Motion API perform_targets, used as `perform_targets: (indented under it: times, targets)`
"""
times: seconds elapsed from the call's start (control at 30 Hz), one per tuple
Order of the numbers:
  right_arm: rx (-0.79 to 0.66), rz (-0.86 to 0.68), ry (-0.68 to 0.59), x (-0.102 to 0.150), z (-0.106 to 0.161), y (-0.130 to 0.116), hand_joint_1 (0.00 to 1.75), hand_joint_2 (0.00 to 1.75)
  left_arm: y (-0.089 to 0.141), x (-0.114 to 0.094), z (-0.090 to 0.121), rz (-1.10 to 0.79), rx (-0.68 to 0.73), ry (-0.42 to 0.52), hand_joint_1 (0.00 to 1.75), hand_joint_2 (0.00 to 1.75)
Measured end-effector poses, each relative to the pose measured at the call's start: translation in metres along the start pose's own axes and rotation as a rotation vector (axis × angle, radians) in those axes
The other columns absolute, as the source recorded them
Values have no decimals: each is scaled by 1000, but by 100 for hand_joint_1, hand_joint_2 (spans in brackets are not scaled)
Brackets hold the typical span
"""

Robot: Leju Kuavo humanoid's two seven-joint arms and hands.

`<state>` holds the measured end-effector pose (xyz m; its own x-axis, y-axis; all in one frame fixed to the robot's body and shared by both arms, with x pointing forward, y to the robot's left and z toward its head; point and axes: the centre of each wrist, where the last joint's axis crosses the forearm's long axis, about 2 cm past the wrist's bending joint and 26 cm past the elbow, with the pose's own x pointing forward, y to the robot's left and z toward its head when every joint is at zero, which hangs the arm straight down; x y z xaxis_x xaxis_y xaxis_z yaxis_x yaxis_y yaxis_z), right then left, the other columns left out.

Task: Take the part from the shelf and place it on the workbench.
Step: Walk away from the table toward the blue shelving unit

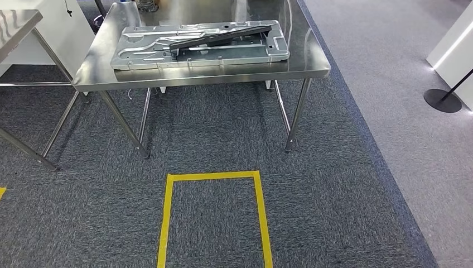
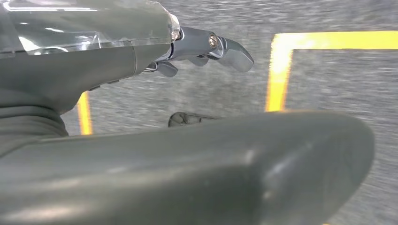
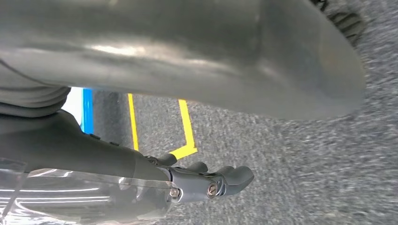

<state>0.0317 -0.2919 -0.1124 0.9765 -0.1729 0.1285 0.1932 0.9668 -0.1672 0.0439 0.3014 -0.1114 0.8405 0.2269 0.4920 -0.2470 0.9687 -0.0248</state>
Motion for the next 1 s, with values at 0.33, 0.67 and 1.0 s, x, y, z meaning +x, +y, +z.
perform_targets:
  times: [0.33, 0.67, 1.0]
  targets:
    - [5, -11, 17, 0, 0, 1, 0, 0, -1, 4, -2, 2, 22, 99, 0, 175]
    - [0, -14, 38, -2, 0, 2, 0, 131, -2, 3, -1, -5, 20, 107, 0, 44]
    - [-13, -10, 64, -3, 1, 2, 0, 87, -2, 5, -2, -13, 17, 95, 0, 175]
